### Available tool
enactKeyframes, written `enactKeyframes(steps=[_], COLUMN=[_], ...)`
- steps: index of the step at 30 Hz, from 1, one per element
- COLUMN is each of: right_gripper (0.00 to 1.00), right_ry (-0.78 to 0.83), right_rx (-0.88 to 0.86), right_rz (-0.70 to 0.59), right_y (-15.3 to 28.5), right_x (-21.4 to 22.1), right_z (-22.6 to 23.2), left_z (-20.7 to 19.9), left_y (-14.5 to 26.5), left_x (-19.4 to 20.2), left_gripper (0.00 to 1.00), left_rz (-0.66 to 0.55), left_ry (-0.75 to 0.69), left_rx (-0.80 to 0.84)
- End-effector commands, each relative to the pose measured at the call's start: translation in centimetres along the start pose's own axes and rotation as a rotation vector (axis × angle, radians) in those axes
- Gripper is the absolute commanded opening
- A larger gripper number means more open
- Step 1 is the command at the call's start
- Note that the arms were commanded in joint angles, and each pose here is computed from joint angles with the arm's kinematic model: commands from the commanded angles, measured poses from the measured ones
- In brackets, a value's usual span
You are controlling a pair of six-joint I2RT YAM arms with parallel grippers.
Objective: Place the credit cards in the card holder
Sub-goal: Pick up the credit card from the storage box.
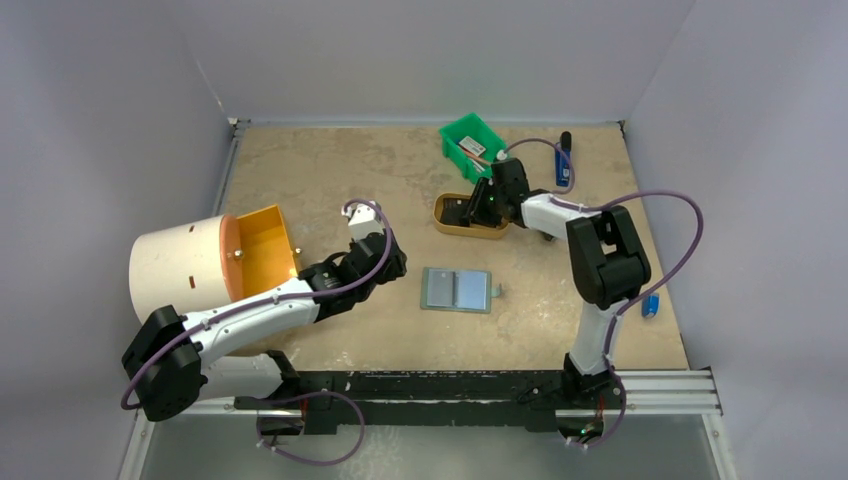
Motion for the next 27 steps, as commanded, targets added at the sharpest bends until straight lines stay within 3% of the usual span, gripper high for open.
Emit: enactKeyframes(steps=[1, 27], right_gripper=[0.38, 0.07], right_ry=[0.0, 0.004], right_rx=[-0.015, -0.028], right_rz=[-0.057, -0.098], right_y=[1.5, 2.9], right_x=[-0.7, -0.9], right_z=[0.4, 0.2], left_z=[-0.4, -0.4], left_y=[0.0, 0.0], left_x=[-0.8, -0.7], left_gripper=[0.35, 0.35], left_rz=[-0.035, -0.029], left_ry=[0.03, 0.032], left_rx=[0.005, 0.006])
Point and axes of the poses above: each gripper's point midway between its finger pads, its own y axis back along the fingers, its own z axis along the line the jaws close on, x = y × z, the point moved 10 cm from there along y, back along the fingers, and after that the axes turned 8 degrees about -y, right-handed, at the moved point
